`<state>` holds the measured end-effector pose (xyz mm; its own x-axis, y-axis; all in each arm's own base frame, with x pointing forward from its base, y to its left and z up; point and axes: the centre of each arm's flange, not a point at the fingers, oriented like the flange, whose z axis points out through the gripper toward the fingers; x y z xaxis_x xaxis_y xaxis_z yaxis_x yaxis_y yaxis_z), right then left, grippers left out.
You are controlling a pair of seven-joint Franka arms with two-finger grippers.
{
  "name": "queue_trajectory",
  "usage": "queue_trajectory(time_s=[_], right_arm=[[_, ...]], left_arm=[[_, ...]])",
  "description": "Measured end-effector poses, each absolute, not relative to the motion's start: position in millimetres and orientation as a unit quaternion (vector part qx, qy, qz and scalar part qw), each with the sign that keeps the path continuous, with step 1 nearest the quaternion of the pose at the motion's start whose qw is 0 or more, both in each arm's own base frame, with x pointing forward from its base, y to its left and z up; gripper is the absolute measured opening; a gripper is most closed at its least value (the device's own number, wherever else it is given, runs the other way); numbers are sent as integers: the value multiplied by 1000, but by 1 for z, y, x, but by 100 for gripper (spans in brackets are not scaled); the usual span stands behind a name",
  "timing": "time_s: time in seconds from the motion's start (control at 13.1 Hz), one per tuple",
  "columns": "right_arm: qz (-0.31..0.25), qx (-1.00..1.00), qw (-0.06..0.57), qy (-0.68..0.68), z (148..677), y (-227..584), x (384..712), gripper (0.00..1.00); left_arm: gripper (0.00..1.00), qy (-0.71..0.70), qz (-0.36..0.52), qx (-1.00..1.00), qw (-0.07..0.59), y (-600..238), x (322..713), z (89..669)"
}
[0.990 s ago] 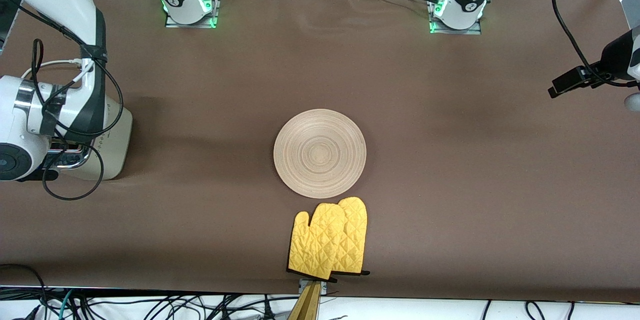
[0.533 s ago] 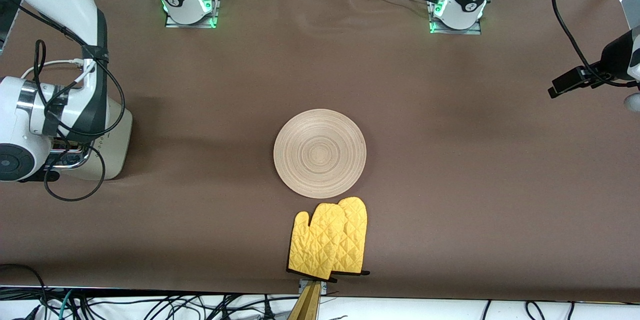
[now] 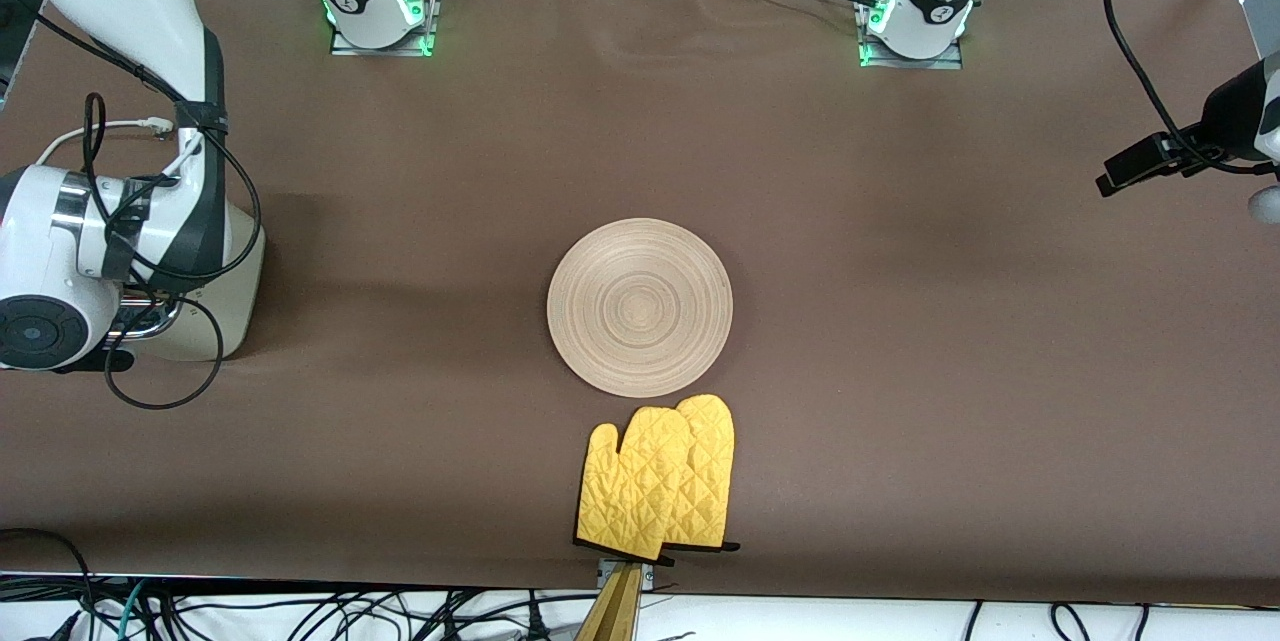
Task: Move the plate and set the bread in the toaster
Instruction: 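Lower the bread slice into the toaster slot with the right gripper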
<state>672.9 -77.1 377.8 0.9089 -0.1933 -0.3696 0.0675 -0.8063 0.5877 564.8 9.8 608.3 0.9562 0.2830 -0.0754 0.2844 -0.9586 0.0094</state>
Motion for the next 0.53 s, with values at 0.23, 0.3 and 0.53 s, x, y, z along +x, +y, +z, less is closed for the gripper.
queue_trajectory(time_s=[0.23, 0.3, 0.53], right_arm=[[-210, 932, 294, -33, 365, -72, 675, 4], [-211, 933, 291, -33, 361, -71, 676, 4], [-210, 935, 284, -32, 354, -69, 677, 4]], left_arm=[[100, 143, -37, 989, 10, 10, 565, 608], [100, 143, -37, 989, 10, 10, 565, 608], [100, 143, -37, 989, 10, 10, 565, 608]])
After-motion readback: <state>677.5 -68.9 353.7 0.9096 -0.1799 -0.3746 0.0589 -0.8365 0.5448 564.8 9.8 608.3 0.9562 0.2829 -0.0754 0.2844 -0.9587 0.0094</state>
